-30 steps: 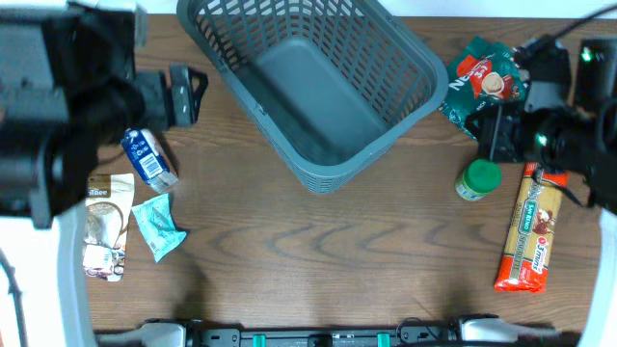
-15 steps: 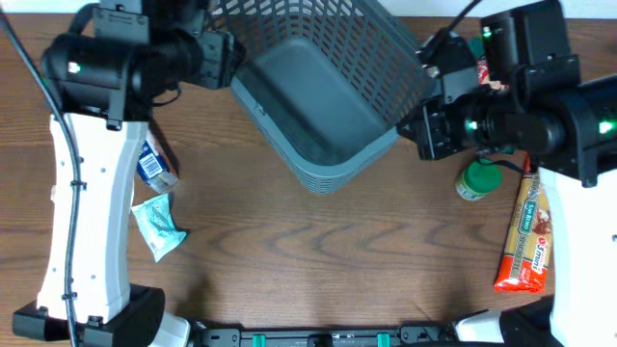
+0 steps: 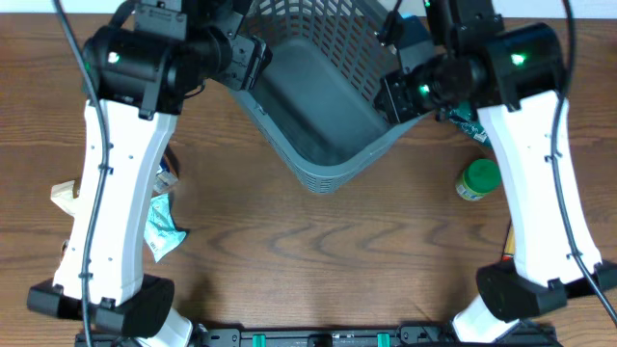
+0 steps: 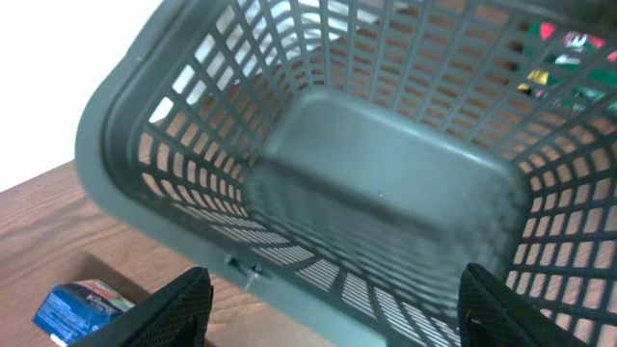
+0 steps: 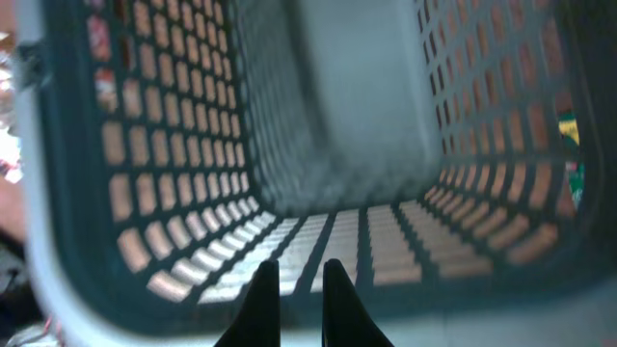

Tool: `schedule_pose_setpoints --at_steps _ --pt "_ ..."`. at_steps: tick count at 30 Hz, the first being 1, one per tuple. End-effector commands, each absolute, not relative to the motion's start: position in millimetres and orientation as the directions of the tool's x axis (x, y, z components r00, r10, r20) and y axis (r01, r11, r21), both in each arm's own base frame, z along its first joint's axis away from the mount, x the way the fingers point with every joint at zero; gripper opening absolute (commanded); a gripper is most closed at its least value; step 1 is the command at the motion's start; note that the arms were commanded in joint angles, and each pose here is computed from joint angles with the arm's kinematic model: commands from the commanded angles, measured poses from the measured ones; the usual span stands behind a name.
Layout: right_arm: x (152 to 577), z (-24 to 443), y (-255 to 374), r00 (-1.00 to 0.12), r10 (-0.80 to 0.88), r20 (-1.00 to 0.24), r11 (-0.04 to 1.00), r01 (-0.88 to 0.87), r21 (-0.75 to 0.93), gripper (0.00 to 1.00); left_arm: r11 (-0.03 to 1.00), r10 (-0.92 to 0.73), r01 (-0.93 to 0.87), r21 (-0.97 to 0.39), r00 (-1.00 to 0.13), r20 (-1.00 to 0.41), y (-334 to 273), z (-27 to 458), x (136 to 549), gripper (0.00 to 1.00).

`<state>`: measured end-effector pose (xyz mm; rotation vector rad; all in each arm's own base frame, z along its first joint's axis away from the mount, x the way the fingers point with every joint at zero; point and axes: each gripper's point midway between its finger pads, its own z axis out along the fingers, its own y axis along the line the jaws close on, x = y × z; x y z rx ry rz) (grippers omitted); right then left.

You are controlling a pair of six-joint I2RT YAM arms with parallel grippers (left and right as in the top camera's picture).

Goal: Pack container
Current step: 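Grasp the basket rim with both grippers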

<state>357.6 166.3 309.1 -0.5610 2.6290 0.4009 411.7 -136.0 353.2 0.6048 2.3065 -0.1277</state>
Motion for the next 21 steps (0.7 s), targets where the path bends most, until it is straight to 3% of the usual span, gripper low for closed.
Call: schedule_pose_setpoints --at_steps 1,6,12,21 --pt "372 305 170 -0.822 -0.321 -0.470 0.883 -0.439 0.166 0.01 0.868 0.429 0.479 0.129 -0.594 -0.681 -136 352 420 0.68" --pt "392 295 170 -0.790 -0.369 -0.489 0.872 -0.477 0.113 0.01 0.853 0.461 0.502 0.145 -0.593 -0.661 -139 339 429 0.68" --pt "415 276 129 -0.849 -0.283 -0.446 0.950 -0.313 -0.007 0.01 0.851 0.469 0.508 0.133 -0.622 -0.627 -142 318 439 0.69" --pt "430 261 91 -0.889 -0.200 -0.411 0.976 -0.217 -0.005 0.01 0.849 0.479 0.515 0.120 -0.654 -0.585 -145 294 448 0.69"
